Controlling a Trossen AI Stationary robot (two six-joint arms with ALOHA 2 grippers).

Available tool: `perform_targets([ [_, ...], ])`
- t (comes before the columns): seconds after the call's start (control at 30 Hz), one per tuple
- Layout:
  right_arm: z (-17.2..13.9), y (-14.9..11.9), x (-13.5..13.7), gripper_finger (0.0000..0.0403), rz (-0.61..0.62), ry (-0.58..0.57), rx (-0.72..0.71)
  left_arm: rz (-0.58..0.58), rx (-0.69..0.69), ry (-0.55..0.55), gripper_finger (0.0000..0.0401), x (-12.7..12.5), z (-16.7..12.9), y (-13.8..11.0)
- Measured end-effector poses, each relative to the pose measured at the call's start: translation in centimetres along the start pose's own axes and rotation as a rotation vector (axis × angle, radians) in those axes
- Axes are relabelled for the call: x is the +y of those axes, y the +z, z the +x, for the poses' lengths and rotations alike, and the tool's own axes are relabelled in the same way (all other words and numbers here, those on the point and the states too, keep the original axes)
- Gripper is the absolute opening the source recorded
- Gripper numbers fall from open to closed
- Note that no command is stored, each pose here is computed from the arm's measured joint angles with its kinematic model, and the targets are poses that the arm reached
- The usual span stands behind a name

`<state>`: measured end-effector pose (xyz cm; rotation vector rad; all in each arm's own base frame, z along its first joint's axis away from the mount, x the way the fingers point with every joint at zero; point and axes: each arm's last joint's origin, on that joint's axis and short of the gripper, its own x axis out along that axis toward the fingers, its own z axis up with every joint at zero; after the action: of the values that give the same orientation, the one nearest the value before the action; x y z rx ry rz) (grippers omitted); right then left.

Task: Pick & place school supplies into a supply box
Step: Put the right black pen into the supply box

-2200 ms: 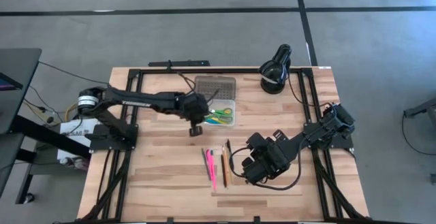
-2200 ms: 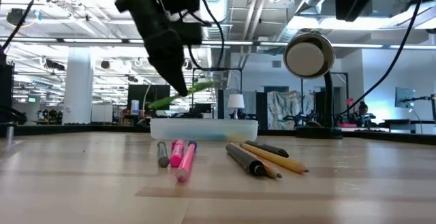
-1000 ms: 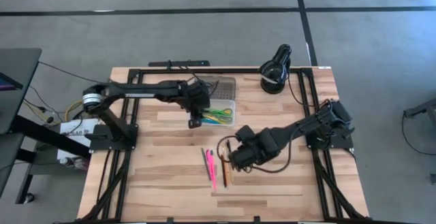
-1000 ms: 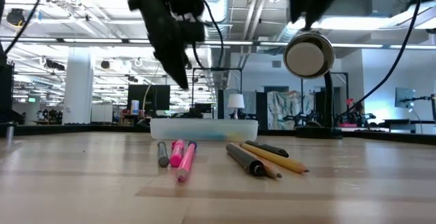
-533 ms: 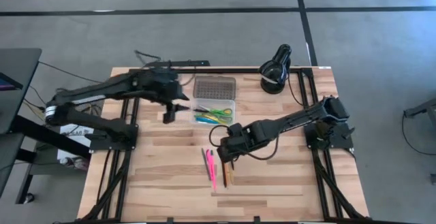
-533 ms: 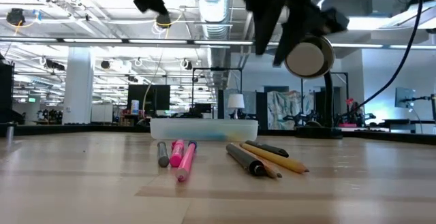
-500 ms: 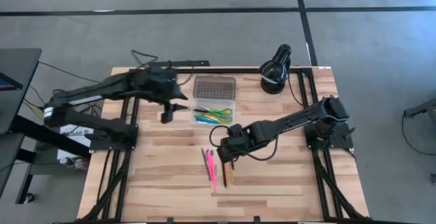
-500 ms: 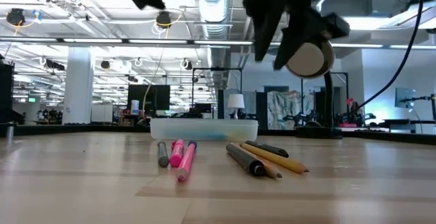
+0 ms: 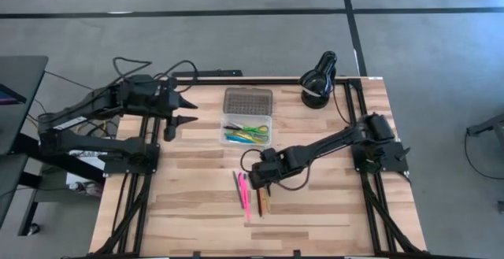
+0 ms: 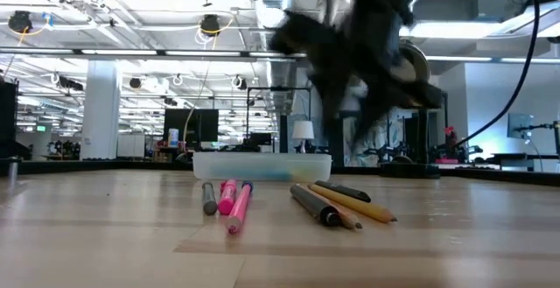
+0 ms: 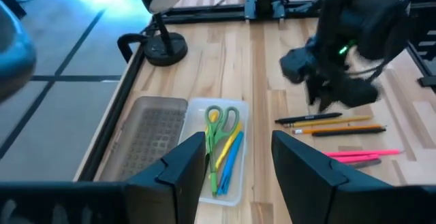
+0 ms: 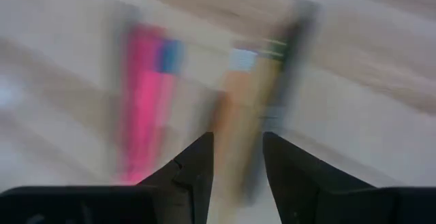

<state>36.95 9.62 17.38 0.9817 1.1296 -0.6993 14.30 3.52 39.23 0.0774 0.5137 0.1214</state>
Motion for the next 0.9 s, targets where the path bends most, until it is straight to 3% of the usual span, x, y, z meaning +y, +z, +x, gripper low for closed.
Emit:
perform_targets([
  [0.9,3.8,0.5,-0.3,0.0122,-0.02,-0.06,0.067,-0.032,0.006,0.026,0.0164,0.0,-0.3,-0.2],
])
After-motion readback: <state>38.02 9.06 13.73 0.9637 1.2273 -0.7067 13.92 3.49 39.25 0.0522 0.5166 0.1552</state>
